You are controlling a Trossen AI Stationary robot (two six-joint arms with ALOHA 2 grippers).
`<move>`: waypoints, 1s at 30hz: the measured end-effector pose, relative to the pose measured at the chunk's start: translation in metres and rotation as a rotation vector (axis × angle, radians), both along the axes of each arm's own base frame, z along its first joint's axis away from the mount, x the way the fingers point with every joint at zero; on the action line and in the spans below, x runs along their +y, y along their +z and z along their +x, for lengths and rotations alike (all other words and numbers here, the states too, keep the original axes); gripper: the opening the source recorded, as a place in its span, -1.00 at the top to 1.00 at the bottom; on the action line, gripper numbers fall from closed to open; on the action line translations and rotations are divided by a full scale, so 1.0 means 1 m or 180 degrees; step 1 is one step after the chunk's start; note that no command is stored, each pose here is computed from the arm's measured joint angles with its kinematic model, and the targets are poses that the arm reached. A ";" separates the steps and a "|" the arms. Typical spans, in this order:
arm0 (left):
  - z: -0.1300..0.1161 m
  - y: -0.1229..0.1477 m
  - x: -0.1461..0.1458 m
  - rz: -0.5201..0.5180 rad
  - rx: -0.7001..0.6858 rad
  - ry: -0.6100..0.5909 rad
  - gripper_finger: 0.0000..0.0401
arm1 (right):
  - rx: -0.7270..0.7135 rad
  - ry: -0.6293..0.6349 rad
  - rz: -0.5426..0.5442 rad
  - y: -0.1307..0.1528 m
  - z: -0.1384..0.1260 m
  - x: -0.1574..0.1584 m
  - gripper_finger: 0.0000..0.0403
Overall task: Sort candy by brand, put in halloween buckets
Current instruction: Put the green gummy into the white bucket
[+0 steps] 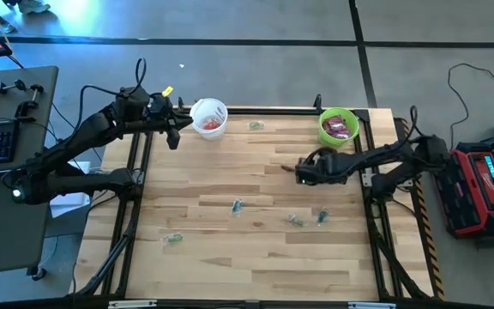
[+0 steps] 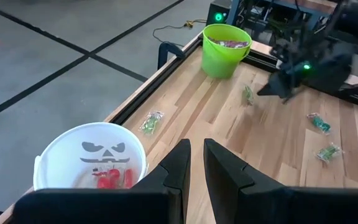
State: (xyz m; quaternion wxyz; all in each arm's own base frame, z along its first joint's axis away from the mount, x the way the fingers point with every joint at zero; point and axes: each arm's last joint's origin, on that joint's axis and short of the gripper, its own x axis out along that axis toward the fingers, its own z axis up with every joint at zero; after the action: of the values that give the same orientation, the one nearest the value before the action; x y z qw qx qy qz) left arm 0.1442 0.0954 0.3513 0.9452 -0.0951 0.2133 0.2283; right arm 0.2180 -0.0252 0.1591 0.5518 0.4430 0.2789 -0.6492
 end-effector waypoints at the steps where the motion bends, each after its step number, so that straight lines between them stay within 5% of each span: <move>1: 0.000 0.000 0.000 0.0000 0.0000 0.0001 0.83 | 0.0005 -0.0064 0.0000 0.000 -0.001 -0.005 -0.17; 13: 0.000 0.000 0.000 0.0000 0.0000 0.0000 0.83 | 0.0004 -0.0193 0.0140 0.000 -0.004 -0.045 -0.17; 30: -0.001 -0.002 -0.001 -0.0028 0.0072 -0.0009 0.83 | 0.0081 -0.0050 0.0501 -0.031 0.012 -0.054 -0.09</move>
State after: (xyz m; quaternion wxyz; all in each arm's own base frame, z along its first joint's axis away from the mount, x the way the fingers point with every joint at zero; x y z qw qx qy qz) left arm 0.1431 0.0947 0.3493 0.9426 -0.0964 0.2252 0.2271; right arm 0.2304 -0.0794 0.1277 0.5065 0.4790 0.3326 -0.6351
